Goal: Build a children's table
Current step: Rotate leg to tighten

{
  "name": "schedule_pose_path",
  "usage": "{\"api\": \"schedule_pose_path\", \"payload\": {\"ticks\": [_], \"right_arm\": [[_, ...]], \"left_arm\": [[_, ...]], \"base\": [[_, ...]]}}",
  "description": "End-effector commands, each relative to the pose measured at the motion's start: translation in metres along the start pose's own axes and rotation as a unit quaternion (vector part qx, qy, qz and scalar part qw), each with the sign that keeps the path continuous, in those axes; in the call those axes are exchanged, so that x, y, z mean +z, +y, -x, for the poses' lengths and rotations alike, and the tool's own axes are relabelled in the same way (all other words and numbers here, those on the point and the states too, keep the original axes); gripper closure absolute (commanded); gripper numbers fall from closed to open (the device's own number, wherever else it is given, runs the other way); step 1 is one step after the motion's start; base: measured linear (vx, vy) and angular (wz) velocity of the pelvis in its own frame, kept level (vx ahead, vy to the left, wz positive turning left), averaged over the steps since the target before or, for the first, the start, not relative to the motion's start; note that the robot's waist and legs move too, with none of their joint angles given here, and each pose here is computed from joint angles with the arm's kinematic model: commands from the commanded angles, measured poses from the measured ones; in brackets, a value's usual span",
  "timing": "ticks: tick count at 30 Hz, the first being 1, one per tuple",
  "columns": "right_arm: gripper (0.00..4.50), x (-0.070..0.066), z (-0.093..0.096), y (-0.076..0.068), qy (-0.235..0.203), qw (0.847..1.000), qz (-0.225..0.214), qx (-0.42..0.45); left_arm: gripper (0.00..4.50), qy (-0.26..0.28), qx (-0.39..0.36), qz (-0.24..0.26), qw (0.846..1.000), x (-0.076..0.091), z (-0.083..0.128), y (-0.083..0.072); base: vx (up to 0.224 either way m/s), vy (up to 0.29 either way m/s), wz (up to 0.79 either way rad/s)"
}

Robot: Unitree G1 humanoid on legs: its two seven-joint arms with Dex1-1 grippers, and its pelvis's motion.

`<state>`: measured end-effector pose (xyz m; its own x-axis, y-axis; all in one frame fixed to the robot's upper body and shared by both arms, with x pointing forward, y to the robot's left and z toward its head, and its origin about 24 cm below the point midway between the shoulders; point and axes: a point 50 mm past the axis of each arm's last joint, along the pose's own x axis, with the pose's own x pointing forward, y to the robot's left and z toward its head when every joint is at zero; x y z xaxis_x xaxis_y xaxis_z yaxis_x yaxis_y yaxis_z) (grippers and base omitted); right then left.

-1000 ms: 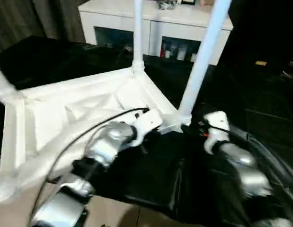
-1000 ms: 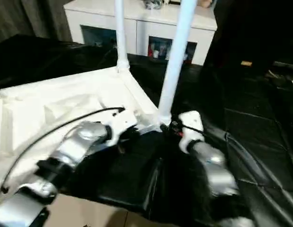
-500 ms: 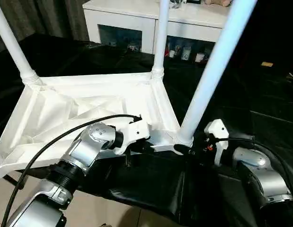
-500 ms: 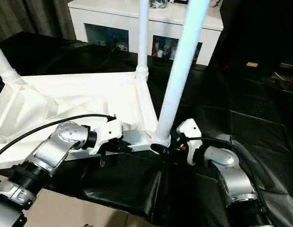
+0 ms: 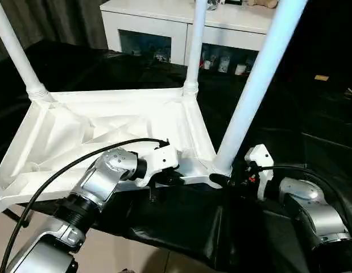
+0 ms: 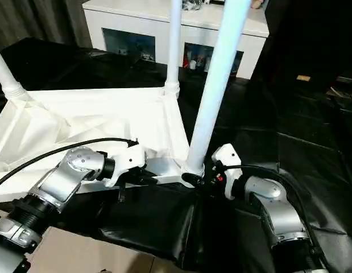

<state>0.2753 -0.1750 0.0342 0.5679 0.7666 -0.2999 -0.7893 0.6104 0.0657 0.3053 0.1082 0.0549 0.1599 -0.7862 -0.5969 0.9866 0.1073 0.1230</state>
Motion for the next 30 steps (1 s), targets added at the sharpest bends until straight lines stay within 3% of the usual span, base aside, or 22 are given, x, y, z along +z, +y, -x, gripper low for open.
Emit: {"api": "schedule_pose_path", "payload": {"ticks": [1, 7, 9, 11, 13, 14, 18, 19, 20, 21, 23, 29, 30], "right_arm": [[1.79, 0.000, -0.002, 0.001, -0.004, 1.000, -0.010, -0.003], [1.82, -0.018, -0.014, -0.002, 0.035, 0.995, -0.046, -0.081], [1.82, -0.023, -0.032, -0.006, 0.023, 0.977, -0.098, -0.186], [1.82, -0.024, -0.043, -0.007, 0.024, 0.960, -0.110, -0.257], [1.83, -0.024, -0.046, -0.007, 0.027, 0.955, -0.111, -0.275], [1.83, -0.023, -0.059, -0.002, 0.025, 0.941, -0.127, -0.313], [1.83, -0.010, -0.088, 0.014, 0.009, 0.945, -0.124, -0.302], [1.83, -0.010, -0.088, 0.014, 0.009, 0.945, -0.124, -0.302], [1.48, -0.008, -0.092, 0.016, 0.007, 0.948, -0.123, -0.294], [1.48, 0.001, -0.090, 0.014, -0.034, 0.948, -0.139, -0.284], [1.08, 0.004, -0.085, 0.011, -0.057, 0.945, -0.138, -0.290], [0.60, 0.006, -0.074, 0.005, -0.069, 0.941, -0.108, -0.313], [0.60, 0.007, -0.063, 0.000, -0.074, 0.942, -0.089, -0.316]], "left_arm": [[4.50, 0.024, -0.029, -0.002, 0.999, -0.006, -0.005, -0.008], [4.50, 0.055, 0.033, 0.015, 0.998, -0.012, -0.014, 0.000], [4.50, 0.035, 0.109, 0.061, 0.991, -0.005, -0.031, 0.009], [4.50, 0.028, 0.155, 0.093, 0.983, 0.000, -0.041, 0.013], [4.50, 0.029, 0.165, 0.100, 0.981, 0.001, -0.044, 0.014], [4.50, 0.019, 0.202, 0.127, 0.971, 0.009, -0.055, 0.017], [4.50, 0.000, 0.228, 0.128, 0.965, 0.026, -0.071, 0.017], [4.50, 0.000, 0.228, 0.128, 0.965, 0.026, -0.071, 0.017], [4.50, -0.003, 0.229, 0.124, 0.966, 0.028, -0.073, 0.017], [4.50, -0.005, 0.225, 0.107, 0.968, 0.031, -0.074, 0.017], [4.50, -0.001, 0.222, 0.100, 0.970, 0.030, -0.073, 0.017], [4.50, 0.010, 0.222, 0.092, 0.971, 0.023, -0.068, 0.018], [4.50, 0.010, 0.215, 0.080, 0.973, 0.019, -0.062, 0.019]], "base": [[0.000, 0.000, 0.00], [0.000, 0.000, 0.00], [0.000, 0.000, 0.00], [-0.058, 0.006, -0.02], [-0.028, 0.005, -0.02], [0.000, 0.000, 0.00], [0.000, 0.000, 0.00], [0.000, 0.000, 0.00], [0.000, 0.000, 0.00], [0.000, 0.000, 0.00], [0.000, 0.000, 0.00], [0.000, 0.000, 0.00], [0.000, 0.000, 0.00]]}}
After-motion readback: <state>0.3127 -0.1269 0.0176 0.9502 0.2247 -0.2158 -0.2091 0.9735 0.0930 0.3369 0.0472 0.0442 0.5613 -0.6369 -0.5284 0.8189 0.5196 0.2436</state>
